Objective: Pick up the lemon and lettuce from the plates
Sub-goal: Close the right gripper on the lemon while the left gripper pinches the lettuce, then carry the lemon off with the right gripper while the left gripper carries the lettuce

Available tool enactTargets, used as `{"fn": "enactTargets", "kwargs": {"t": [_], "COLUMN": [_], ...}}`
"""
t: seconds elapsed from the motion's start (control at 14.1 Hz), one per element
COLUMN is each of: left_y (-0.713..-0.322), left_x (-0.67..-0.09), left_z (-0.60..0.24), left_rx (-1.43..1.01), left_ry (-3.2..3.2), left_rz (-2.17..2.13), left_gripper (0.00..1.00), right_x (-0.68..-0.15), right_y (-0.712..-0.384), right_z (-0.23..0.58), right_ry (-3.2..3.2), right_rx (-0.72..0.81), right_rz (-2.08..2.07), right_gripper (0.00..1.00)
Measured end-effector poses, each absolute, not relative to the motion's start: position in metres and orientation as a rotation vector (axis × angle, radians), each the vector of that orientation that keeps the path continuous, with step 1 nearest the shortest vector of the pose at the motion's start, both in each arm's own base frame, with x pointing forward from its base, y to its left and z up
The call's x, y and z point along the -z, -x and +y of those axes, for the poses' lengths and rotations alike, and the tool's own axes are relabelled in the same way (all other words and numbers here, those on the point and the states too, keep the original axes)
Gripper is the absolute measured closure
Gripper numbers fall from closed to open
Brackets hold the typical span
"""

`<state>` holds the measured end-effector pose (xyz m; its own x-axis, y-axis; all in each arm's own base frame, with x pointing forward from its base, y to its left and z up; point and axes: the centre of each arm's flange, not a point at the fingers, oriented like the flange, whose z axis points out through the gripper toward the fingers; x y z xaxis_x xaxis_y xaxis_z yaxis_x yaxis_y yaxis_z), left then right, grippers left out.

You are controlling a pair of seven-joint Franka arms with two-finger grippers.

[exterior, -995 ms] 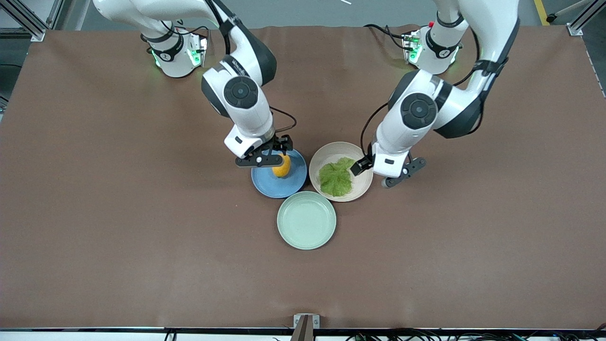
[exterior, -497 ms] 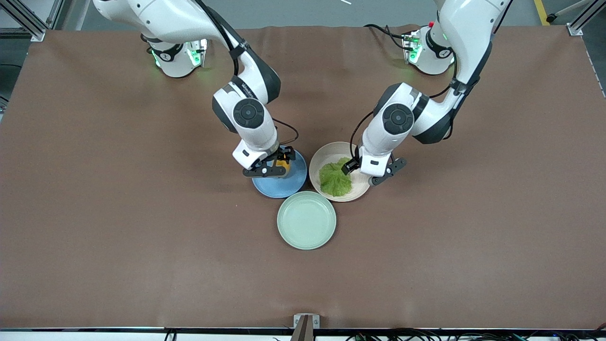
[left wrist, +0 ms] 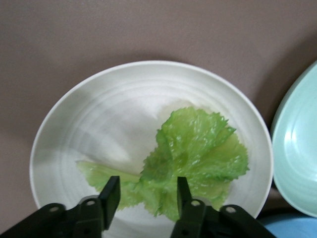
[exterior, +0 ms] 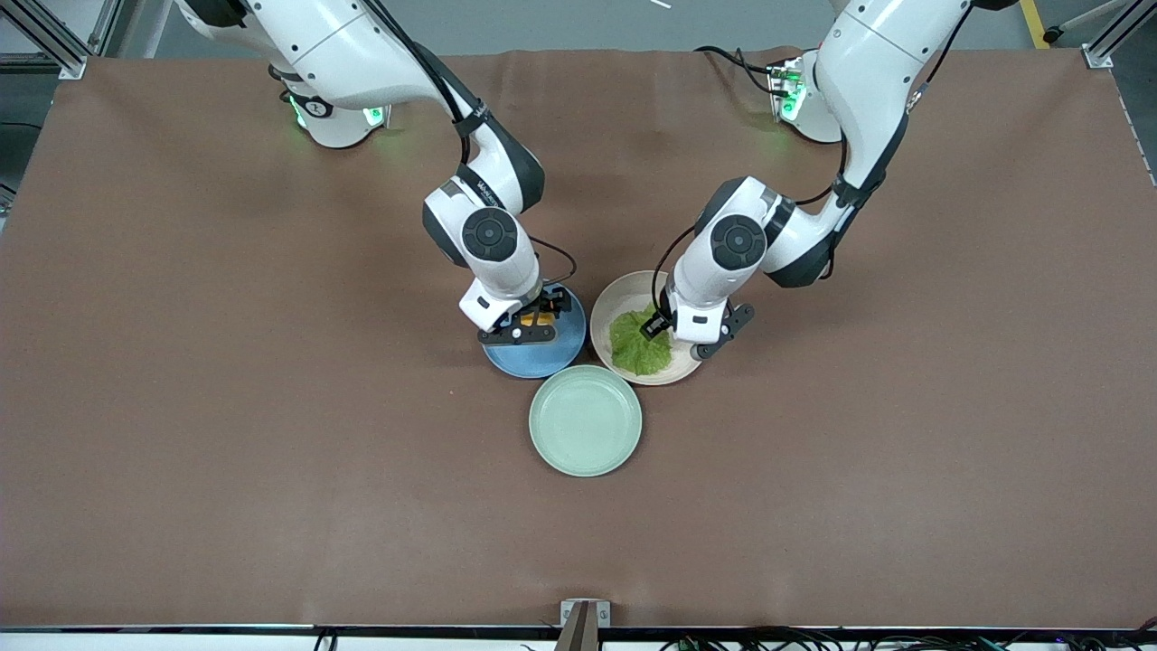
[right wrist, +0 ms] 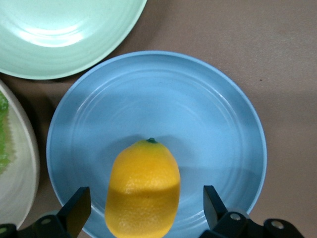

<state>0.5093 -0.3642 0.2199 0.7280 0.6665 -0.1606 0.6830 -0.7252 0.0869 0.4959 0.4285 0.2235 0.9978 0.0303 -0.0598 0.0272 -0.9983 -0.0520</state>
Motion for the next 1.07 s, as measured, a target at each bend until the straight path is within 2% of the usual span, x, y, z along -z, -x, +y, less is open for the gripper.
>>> {"fn": "enactTargets", "kwargs": {"t": [0.07,0.14,0.21,0.36,0.43,0.64,0.71,0.85,0.92,1.07], "left_y": [-0.513,-0.515,-0.517,-0.519,-0.519,-0.521,-0.521,-0.523,-0.525,-0.532], "left_x": [-0.218,-0.216,-0.214,-0.211,-0.209,-0.204,-0.203,-0.204,-0.206,-0.215], "left_z": [-0.365,-0.366,-0.366,-0.365,-0.364,-0.359,-0.359,-0.359,-0.359,-0.358], "left_rx": [0.18,0.184,0.187,0.195,0.197,0.205,0.208,0.206,0.202,0.185], "left_ry": [-2.781,-2.776,-2.769,-2.753,-2.749,-2.742,-2.737,-2.73,-2.726,-2.712], "left_rz": [1.105,1.111,1.127,1.173,1.187,1.221,1.237,1.247,1.249,1.251], "left_gripper": [0.48,0.48,0.53,0.55,0.56,0.62,0.68,0.91,0.96,0.96], "right_x": [-0.223,-0.222,-0.22,-0.217,-0.215,-0.216,-0.216,-0.219,-0.228,-0.268], "right_y": [-0.494,-0.493,-0.492,-0.491,-0.491,-0.492,-0.492,-0.494,-0.497,-0.511], "right_z": [0.43,0.431,0.432,0.432,0.432,0.432,0.433,0.433,0.432,0.416], "right_ry": [3.089,3.09,3.091,3.094,3.094,3.092,3.092,3.09,3.093,3.122], "right_rx": [-0.095,-0.098,-0.1,-0.108,-0.108,-0.106,-0.106,-0.099,-0.097,-0.114], "right_rz": [-0.05,-0.054,-0.057,-0.057,-0.057,-0.057,-0.057,-0.056,-0.052,-0.025], "right_gripper": [0.0,0.06,0.07,0.24,0.37,0.39,0.39,0.39,0.39,0.39]}}
